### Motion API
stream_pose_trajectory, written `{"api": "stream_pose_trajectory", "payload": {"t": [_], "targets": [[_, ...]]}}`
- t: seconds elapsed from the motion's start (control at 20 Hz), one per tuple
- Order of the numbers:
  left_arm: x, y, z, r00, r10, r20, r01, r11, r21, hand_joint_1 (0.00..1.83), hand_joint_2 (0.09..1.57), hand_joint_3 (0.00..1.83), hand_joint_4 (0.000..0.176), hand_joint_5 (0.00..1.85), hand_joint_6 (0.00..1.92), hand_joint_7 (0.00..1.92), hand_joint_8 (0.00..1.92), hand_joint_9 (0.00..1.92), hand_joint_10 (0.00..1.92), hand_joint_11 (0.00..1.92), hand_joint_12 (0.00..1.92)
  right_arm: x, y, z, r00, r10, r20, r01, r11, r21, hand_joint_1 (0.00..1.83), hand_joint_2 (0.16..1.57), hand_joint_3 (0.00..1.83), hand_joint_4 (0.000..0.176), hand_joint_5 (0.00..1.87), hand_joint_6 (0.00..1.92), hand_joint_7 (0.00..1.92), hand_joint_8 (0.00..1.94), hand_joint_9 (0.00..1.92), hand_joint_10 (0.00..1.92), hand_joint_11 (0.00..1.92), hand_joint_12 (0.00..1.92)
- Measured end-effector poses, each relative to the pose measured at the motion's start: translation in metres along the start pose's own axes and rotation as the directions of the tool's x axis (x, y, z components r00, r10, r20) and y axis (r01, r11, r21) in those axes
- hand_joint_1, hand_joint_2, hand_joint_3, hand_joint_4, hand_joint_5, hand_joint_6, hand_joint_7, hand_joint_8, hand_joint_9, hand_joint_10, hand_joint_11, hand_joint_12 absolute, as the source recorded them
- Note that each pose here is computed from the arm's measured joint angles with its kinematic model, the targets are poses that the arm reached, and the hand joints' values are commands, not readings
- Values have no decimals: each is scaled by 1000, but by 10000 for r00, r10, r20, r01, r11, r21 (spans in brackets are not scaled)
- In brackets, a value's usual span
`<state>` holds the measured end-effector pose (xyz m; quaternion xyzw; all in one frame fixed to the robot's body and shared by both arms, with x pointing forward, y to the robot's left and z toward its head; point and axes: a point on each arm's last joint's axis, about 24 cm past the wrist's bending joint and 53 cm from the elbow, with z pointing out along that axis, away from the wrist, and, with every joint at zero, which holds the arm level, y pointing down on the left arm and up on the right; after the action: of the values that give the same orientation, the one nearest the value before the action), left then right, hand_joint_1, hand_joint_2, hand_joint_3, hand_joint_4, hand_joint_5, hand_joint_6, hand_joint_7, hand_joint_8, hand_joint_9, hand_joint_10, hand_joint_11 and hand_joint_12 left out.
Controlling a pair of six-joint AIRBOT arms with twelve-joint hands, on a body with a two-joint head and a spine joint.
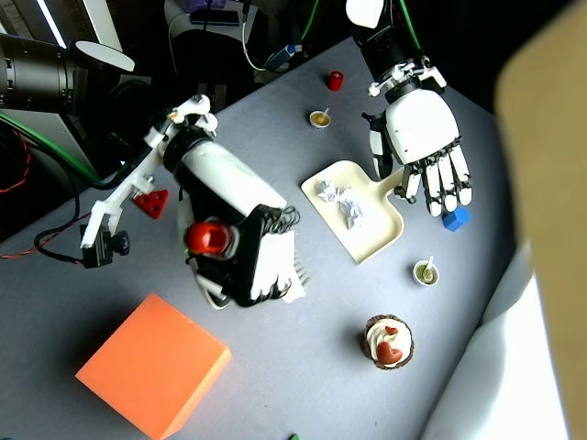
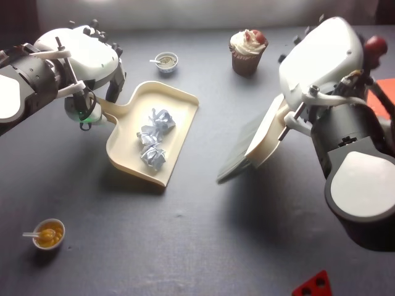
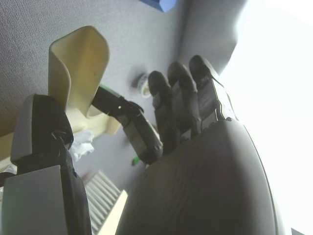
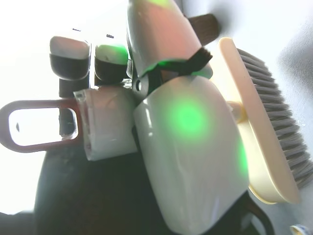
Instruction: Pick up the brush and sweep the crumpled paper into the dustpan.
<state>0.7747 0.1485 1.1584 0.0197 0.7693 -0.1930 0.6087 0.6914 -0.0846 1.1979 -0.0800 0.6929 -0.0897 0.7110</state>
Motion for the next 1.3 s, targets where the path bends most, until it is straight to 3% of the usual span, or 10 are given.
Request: {"api": "stream_pose_trajectory", "payload": {"t": [0.05,0.1,0.45,0.5,0.65,0.75,0.85,1.1,1.15,1.3], "targets": [[0,0,0,10000,0,0,0,10000,0,982,1098,0,78,828,416,337,0,232,0,7,297,10,2,3,9981,483,-387,-487,9988,-109,1573,1186,0,176,954,1921,974,1941,1083,1921,1095,1921],[0,0,0,10000,-4,3,4,10000,-3,961,1071,0,69,819,135,304,0,211,0,1,281,13,3,5,9963,688,-522,-699,9973,-208,1578,1184,0,176,950,1921,972,1941,1080,1921,1096,1921],[-1,1,0,10000,2,14,-2,10000,-16,877,1016,0,110,727,1,274,4,191,5,9,190,-5,18,16,9886,1468,-339,-1500,9805,-1273,1501,1151,0,170,946,1921,962,1941,1087,1921,1105,1921],[-1,1,0,10000,2,23,-2,10000,-25,884,1009,0,108,737,5,292,10,207,10,27,196,-7,19,16,9895,1428,-240,-1447,9809,-1300,1388,1117,0,0,876,1881,947,1941,1060,1921,1074,1921],[-2,1,0,10000,-1,51,1,10000,-31,878,1013,0,108,735,8,293,10,213,12,26,191,-9,16,11,9900,1389,-231,-1408,9810,-1334,1186,1056,0,0,1103,823,893,1941,943,1921,935,1921],[-2,1,0,10000,3,49,-3,10000,-28,882,1011,0,108,753,12,303,10,200,4,25,188,-10,12,7,9924,1218,-194,-1233,9837,-1307,1065,937,0,0,645,1833,679,1941,703,1921,726,1921],[-2,0,-1,10000,-11,60,11,10000,-15,870,1032,5,108,750,7,289,1,185,0,28,187,-12,8,4,9934,1136,-142,-1145,9860,-1215,961,858,0,49,431,1917,461,1941,460,1921,441,1921],[-14,-7,-1,9995,-186,250,183,9998,119,873,1030,3,99,750,6,280,0,177,0,14,179,-8,12,-9,9954,862,-417,-913,9855,-1432,885,828,0,71,410,1916,296,1941,278,1921,216,1921],[-19,-8,0,9991,-246,343,241,9996,142,881,1030,2,92,760,8,287,2,179,1,18,182,-3,12,-13,9946,796,-673,-887,9853,-1459,734,806,0,7,389,543,346,984,248,1497,178,1727],[-31,-8,-1,9978,-378,546,371,9992,141,833,1044,6,114,759,3,290,4,194,6,28,186,7,10,-23,9879,926,-1241,-1104,9833,-1448,498,822,0,0,260,9,462,9,515,68,279,757]]}}
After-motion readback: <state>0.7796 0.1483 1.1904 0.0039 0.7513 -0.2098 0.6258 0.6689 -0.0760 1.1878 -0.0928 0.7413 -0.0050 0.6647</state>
